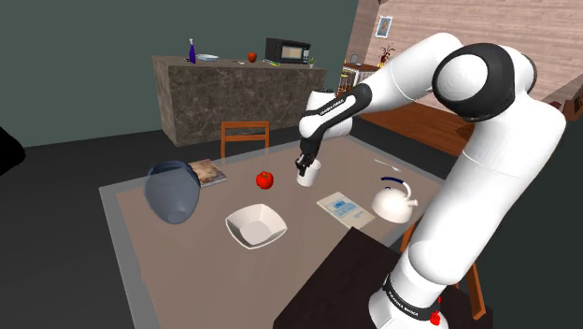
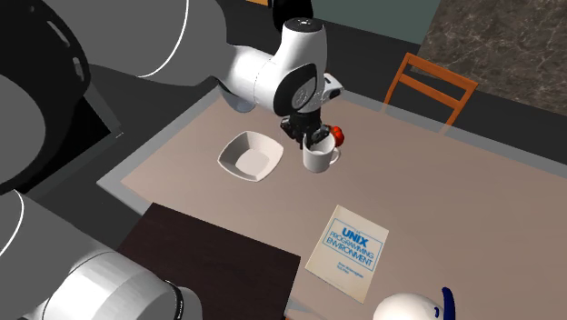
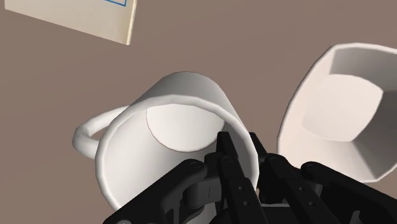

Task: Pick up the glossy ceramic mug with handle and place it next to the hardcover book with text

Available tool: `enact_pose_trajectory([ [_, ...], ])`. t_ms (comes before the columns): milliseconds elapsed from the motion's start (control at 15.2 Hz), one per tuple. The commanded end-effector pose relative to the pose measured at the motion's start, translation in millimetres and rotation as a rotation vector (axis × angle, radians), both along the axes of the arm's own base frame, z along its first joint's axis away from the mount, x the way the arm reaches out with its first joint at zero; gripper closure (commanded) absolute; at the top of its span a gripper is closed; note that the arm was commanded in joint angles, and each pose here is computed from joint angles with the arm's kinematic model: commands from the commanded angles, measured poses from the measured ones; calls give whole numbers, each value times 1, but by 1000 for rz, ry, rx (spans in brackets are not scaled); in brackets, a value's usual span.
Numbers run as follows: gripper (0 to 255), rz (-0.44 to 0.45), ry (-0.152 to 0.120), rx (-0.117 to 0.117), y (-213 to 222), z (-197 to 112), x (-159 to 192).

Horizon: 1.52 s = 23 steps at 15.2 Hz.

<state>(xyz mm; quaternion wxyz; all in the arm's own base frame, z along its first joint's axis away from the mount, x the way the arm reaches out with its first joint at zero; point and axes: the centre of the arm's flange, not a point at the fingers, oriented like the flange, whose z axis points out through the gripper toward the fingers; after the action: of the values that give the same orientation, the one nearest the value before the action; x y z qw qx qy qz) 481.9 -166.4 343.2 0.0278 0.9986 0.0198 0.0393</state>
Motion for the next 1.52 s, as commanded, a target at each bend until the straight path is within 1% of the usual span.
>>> enact_pose_trajectory([
  [0,255,0,0,0,1,9,-1],
  [1452,255,0,0,0,155,-47,239],
])
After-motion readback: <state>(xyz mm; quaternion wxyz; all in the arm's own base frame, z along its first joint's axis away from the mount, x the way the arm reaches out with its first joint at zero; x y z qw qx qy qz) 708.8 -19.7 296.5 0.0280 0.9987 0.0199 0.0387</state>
